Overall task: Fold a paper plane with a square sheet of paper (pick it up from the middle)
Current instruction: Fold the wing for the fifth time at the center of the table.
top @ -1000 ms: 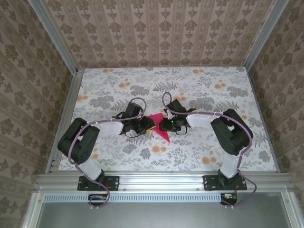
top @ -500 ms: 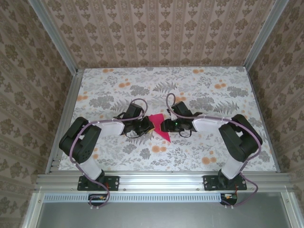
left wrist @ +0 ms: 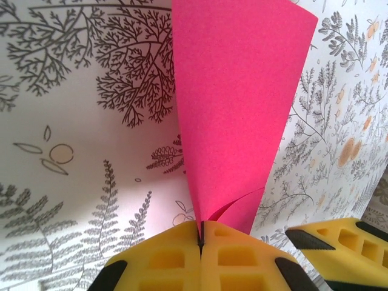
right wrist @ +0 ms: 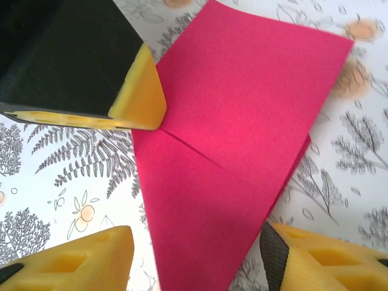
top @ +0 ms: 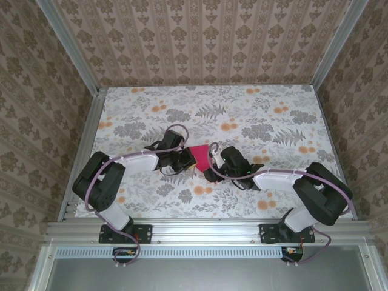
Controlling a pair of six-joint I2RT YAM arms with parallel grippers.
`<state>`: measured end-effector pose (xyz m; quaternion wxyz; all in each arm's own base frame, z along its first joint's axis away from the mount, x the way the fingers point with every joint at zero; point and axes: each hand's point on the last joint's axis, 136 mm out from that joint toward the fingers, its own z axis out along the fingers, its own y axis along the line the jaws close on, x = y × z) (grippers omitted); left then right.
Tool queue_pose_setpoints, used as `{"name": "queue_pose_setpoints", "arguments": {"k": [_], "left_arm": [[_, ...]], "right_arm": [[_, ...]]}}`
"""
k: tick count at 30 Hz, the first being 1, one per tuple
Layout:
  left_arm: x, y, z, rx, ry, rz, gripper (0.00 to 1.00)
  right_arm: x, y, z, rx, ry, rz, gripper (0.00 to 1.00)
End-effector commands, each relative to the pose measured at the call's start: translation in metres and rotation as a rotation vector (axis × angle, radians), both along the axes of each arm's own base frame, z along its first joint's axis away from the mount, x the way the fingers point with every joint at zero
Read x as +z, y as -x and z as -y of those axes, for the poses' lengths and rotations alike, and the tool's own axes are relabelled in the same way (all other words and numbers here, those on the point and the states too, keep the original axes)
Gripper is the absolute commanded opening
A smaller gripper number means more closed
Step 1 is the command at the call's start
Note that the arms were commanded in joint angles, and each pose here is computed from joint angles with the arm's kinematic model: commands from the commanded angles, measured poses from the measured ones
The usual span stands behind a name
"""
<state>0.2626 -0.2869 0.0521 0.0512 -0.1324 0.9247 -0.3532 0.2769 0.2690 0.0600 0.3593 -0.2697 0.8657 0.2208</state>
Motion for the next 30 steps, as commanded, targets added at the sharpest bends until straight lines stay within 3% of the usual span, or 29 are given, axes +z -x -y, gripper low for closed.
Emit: {"name": "queue_pose_setpoints", "arguments": {"k": [1, 5, 11, 23, 30], "left_arm": [[0.012, 0.003, -0.003, -0.018, -0.010, 0.030, 0.05], [0.014, 0.004, -0.004, -0.018, -0.012, 0.032, 0.05], [0.013, 0.005, -0.006, -0.014, -0.016, 0.019, 0.05], [0.013, 0.004, -0.007, 0.000, -0.014, 0.009, 0.05], [0.014, 0.003, -0.008, 0.005, -0.016, 0.005, 0.05]], "right_arm": [[0.014, -0.005, -0.018, 0.101, -0.007, 0.204, 0.60], [0.012, -0.005, -0.031, 0.149, -0.034, 0.257, 0.58], [-0.005, -0.001, -0.044, 0.224, 0.047, 0.292, 0.53], [-0.012, -0.005, -0.052, 0.227, 0.125, 0.368, 0.52], [-0.005, -0.016, -0.050, 0.184, 0.148, 0.419, 0.44]]}}
